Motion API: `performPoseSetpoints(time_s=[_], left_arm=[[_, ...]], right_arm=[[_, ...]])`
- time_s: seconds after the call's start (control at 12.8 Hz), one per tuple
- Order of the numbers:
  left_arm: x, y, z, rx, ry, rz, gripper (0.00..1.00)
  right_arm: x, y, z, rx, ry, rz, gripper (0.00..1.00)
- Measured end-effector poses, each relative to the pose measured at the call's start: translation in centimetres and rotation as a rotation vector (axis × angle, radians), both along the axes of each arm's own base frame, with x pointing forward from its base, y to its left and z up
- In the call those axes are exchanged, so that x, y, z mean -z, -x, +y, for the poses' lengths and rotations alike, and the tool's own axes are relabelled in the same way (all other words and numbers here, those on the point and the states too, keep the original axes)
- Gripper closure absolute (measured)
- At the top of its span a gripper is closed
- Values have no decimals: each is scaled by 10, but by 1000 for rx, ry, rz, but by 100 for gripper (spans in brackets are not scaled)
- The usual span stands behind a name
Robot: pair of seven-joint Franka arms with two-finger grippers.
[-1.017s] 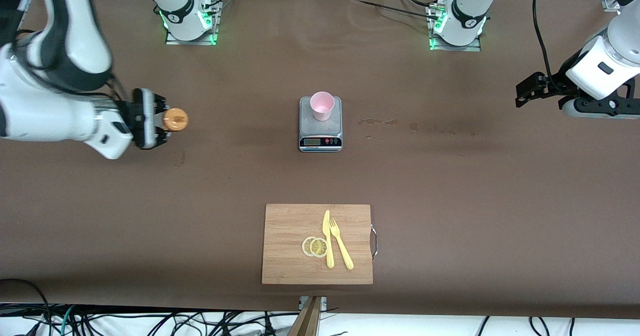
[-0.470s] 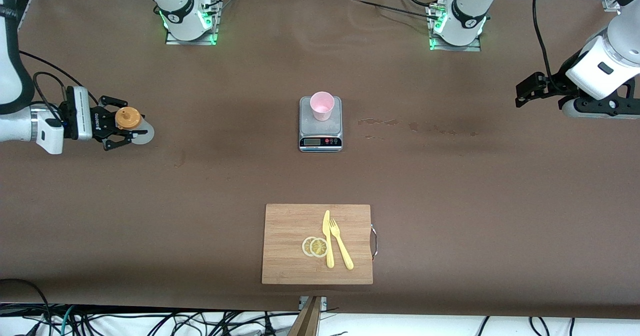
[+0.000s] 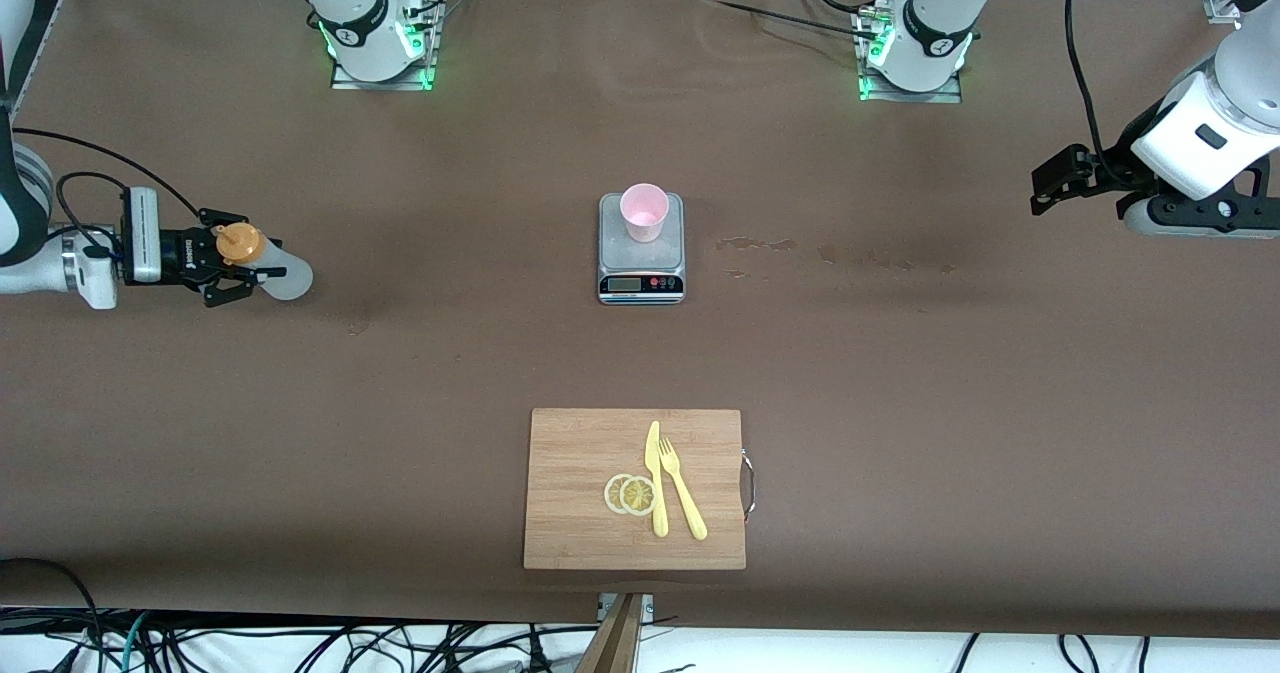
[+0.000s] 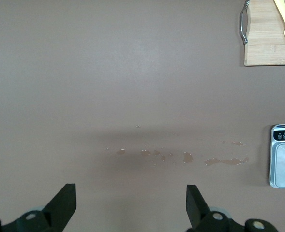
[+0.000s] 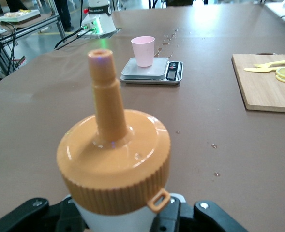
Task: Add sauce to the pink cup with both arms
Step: 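Lower the sauce bottle onto the table with the right gripper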
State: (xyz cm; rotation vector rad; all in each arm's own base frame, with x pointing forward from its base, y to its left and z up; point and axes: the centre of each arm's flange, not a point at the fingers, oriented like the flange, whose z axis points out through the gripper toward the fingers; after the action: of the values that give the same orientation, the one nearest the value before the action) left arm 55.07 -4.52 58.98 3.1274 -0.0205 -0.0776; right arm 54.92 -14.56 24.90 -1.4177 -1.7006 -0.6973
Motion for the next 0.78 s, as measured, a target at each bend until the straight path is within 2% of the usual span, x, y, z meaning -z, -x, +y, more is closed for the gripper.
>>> performPoseSetpoints(time_s=[0.31,0.55,0.78], left_arm=[[0,0,0,0,0,0,0],[0,0,0,0,0,0,0],[0,0,0,0,0,0,0]], right_arm=[[50,4,-14,31,-52,22,56],[74,5,-13,57,-83,46,55],[85,3,-16,69,-93,48,53]])
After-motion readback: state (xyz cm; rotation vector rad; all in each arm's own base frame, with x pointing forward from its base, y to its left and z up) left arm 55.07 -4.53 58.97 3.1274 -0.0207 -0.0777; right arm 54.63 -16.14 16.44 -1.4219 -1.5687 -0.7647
